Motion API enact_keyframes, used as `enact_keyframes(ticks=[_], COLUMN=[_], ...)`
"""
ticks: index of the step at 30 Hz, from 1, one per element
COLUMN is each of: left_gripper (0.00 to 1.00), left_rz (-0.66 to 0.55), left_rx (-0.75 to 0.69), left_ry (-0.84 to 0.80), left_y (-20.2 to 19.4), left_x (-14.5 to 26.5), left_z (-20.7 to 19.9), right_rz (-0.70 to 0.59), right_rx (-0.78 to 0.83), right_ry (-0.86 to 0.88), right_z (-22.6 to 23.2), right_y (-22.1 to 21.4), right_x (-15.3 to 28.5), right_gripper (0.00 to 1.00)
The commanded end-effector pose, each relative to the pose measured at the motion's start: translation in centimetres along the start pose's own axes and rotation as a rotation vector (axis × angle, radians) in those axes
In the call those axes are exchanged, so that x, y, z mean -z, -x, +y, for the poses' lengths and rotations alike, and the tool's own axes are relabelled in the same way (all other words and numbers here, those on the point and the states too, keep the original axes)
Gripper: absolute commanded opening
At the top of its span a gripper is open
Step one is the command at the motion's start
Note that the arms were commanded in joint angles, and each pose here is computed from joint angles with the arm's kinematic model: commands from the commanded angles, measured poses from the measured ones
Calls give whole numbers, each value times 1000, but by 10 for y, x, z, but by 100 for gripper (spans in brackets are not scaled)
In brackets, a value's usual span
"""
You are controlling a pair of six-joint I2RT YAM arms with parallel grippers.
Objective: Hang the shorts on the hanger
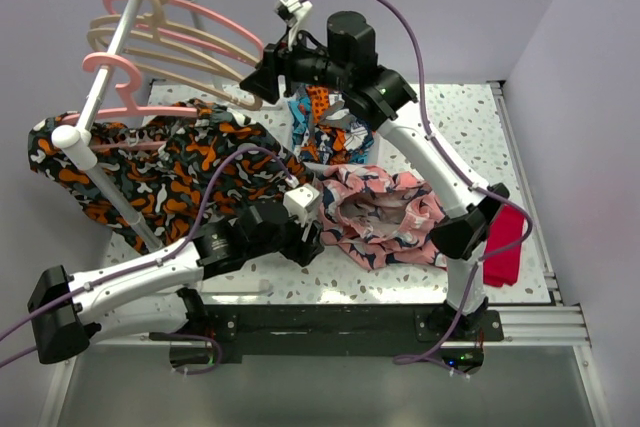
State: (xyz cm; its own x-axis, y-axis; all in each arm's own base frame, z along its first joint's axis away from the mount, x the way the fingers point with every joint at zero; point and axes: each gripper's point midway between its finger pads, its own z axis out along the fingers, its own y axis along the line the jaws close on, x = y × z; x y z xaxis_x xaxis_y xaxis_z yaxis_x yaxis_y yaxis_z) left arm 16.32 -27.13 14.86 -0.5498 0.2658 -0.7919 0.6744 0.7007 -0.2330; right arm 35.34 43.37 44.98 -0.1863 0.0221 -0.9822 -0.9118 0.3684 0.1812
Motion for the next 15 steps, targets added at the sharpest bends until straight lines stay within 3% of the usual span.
enact_keyframes(ticks=[1,15], left_gripper=[70,70], left_rz=[-51,-46], left_rx=[29,25], left_ry=[-3,15], left_y=[10,7], left_x=[3,6], left_z=[-3,2], right_rz=[-43,-33], right_rx=[51,84], right_ry=[-14,-22], right_z=[2,4], right_y=[17,-3], right_x=[-4,-40], right_gripper=[63,59])
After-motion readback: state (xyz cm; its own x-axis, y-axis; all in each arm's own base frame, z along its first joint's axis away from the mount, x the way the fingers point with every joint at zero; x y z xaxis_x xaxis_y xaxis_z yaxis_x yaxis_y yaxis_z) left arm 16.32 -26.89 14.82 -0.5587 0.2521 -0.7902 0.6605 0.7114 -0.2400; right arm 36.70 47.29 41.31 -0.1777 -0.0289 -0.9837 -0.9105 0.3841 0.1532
